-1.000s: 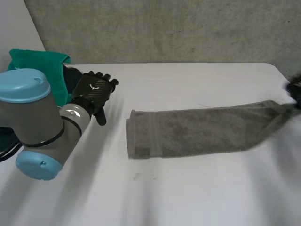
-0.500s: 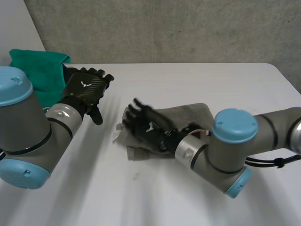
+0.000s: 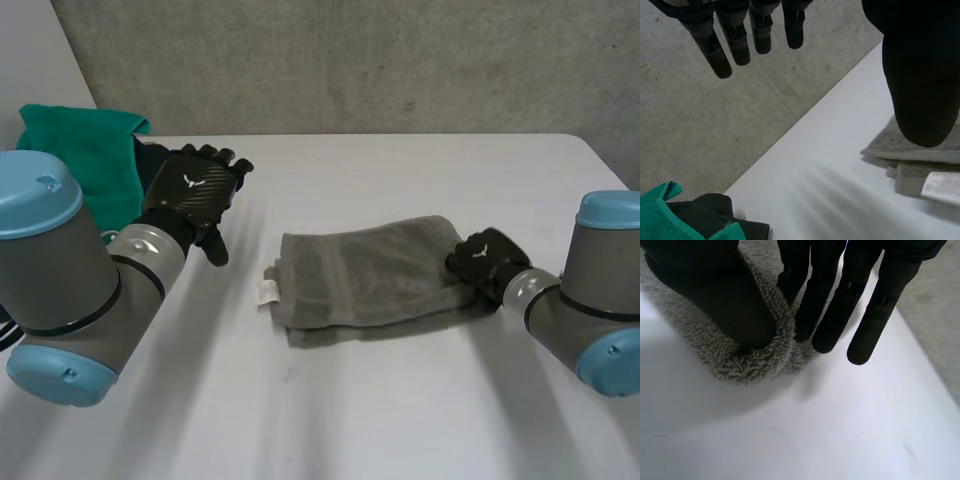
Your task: Fold the laundry.
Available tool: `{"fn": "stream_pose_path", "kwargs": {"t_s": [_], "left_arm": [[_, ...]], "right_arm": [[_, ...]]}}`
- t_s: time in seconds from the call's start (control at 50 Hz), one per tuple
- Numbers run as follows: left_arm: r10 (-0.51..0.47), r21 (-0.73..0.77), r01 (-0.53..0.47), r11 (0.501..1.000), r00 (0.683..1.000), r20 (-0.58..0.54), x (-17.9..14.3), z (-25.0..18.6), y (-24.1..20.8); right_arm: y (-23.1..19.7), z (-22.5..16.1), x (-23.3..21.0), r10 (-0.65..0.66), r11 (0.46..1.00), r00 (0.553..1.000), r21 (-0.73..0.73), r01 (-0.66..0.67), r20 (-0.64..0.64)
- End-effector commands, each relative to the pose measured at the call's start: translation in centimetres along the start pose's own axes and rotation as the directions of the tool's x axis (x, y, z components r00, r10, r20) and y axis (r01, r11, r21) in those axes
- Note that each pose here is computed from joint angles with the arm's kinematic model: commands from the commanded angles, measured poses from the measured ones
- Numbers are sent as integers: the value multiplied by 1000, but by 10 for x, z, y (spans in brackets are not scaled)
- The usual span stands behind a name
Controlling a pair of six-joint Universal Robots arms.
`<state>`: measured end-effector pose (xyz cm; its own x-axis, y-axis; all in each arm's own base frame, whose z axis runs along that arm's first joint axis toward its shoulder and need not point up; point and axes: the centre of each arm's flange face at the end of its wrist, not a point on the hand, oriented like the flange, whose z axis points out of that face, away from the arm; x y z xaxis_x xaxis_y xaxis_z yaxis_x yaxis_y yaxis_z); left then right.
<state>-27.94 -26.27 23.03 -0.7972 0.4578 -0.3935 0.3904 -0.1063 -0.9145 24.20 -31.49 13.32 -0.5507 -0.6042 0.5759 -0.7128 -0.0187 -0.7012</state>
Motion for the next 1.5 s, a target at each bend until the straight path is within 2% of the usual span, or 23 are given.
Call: {"fn": "stream_pose_path", "kwargs": {"t_s": [0.02, 0.04, 0.1, 0.18, 0.2, 0.26, 0.3, 0.34, 0.4, 0.42, 0.46, 0.48, 0.54, 0.56, 0.64, 0.74, 0.86, 1.0, 1.12, 1.2, 1.24, 1.34, 1.5], "left_arm": [[0, 10, 0, 1000, 1000, 5, -2, -2, -4], [0, 14, 0, 1000, 1000, 8, -3, -3, -5], [0, 23, 0, 1000, 1000, 17, -6, -5, -9], [-2, 22, 2, 1000, 1000, 25, -8, -8, -9], [-2, 22, 2, 1000, 1000, 25, -8, -8, -9], [-4, 22, 3, 1000, 1000, 25, -7, -9, -10], [-5, 23, 4, 1000, 1000, 26, -7, -9, -10], [-12, 26, 12, 1000, 1000, 27, -7, -9, -11], [-64, 47, 63, 997, 998, 29, -8, -8, -17], [-80, 55, 78, 995, 996, 31, -9, -6, -19], [-134, 90, 131, 987, 990, 31, -11, -3, -29], [-151, 96, 148, 984, 988, 28, -11, -2, -31], [-199, 125, 197, 973, 980, 5, -6, 3, -40], [-210, 129, 209, 969, 978, -5, -3, 5, -41], [-239, 146, 252, 957, 966, -101, 32, 16, -51], [-232, 82, 254, 964, 950, -211, 82, 29, -42], [-231, -86, 218, 972, 950, -208, 106, 43, 3], [-162, -206, 153, 966, 986, -28, 97, 39, 35], [-49, -256, 40, 966, 998, -29, 94, 34, 49], [3, -285, -16, 958, 999, -47, 93, 31, 56], [13, -293, -29, 956, 998, -55, 94, 30, 59], [10, -272, -28, 962, 998, -66, 95, 28, 51], [-39, -44, 33, 998, 989, -140, 76, 21, -22]], "right_arm": [[-62, -2, 6, -20, 970, 990, 239, 53, -139], [-81, -9, 0, -40, 950, 988, 301, 83, -148], [-100, -16, -19, -71, 919, 989, 377, 115, -130], [-122, -28, -72, -172, 844, 985, 512, 158, -21], [-121, -33, -104, -242, 815, 969, 553, 173, 55], [-118, -38, -144, -354, 767, 926, 608, 206, 133], [-114, -38, -151, -376, 761, 913, 614, 210, 154], [-115, -39, -150, -367, 770, 916, 606, 200, 164], [-118, -40, -144, -284, 804, 939, 582, 122, 195], [-118, -37, -133, -195, 834, 959, 549, 52, 206], [-120, -32, -111, -77, 856, 978, 516, -36, 195], [-122, -28, -81, 65, 861, 983, 488, -142, 171], [-121, -28, -44, 272, 834, 950, 454, -313, 153], [-120, -31, -27, 383, 807, 911, 425, -411, 154], [-108, -34, -6, 519, 781, 841, 312, -540, 154], [-97, -28, -3, 548, 800, 824, 197, -567, 147], [-92, -7, -12, 557, 799, 808, 141, -585, 194], [-78, 13, -31, 563, 801, 784, 61, -595, 261], [-62, 30, -52, 564, 813, 779, -19, -582, 272], [-58, 35, -56, 536, 835, 804, -23, -550, 256], [-57, 35, -55, 499, 859, 831, -15, -512, 246], [-75, 21, -36, 427, 893, 880, 58, -447, 208], [-84, -14, -12, 431, 890, 898, 122, -439, 82]]}}
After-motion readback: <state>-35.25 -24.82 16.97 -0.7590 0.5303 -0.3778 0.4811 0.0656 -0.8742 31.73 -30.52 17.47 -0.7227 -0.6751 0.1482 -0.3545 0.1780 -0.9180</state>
